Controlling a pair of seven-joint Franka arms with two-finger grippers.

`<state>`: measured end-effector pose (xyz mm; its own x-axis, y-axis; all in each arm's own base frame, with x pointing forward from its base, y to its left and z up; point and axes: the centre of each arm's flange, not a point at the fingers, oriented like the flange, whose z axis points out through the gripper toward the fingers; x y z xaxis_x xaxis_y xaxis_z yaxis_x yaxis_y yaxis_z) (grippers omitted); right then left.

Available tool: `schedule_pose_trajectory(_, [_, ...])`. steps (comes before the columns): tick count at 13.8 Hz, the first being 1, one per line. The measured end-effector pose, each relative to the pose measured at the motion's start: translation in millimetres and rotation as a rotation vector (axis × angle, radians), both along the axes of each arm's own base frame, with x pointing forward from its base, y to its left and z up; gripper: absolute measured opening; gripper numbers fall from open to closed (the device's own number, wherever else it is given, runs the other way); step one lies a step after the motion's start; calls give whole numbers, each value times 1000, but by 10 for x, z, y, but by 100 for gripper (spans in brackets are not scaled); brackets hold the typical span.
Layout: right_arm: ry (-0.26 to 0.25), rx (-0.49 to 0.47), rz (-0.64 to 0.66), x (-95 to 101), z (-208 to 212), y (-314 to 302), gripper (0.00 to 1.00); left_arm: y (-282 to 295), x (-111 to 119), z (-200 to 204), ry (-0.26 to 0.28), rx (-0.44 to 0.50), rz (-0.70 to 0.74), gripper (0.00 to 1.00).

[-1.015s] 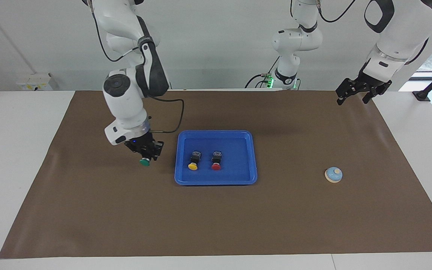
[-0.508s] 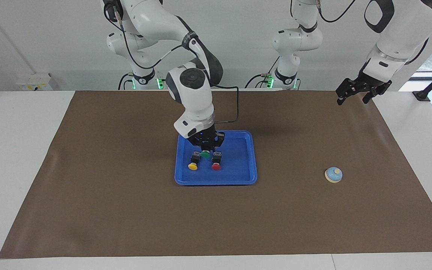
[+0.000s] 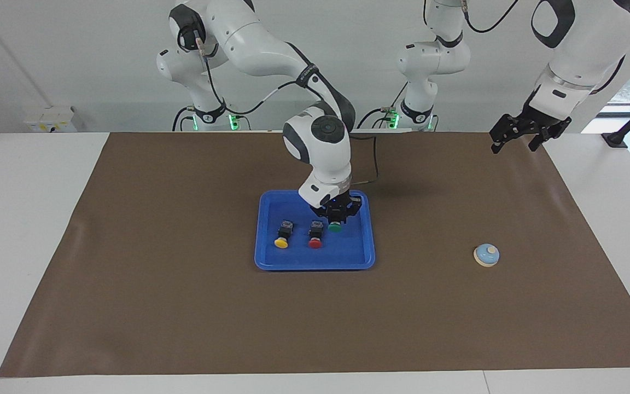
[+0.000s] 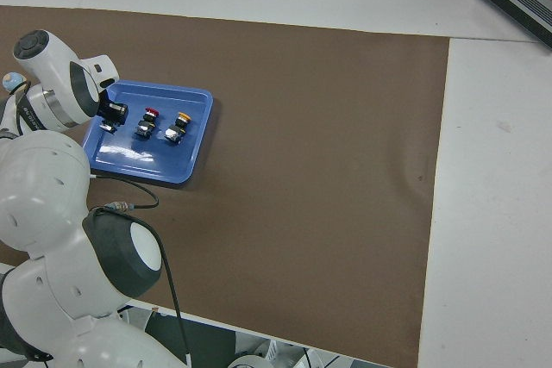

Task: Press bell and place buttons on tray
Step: 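Carry the green button into the tray and release it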

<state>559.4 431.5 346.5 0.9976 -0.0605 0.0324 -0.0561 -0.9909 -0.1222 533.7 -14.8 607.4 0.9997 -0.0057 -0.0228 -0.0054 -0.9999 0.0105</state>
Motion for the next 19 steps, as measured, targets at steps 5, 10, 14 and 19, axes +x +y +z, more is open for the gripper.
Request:
schedule_pose_trajectory(5, [-24, 14, 20, -103, -451, 152, 40, 0, 0, 0, 0, 0, 0, 100])
schedule_pose_trajectory(10, [-22, 14, 3, -131, -522, 165, 57, 0, 0, 0, 0, 0, 0, 100])
schedule_pose_trajectory(14, [-11, 11, -24, -127, -482, 169, 100, 0, 0, 0, 0, 0, 0, 100])
schedule_pose_trajectory(19, [35, -27, -64, 15, 121, 36, 100, 0, 0, 0, 0, 0, 0, 100])
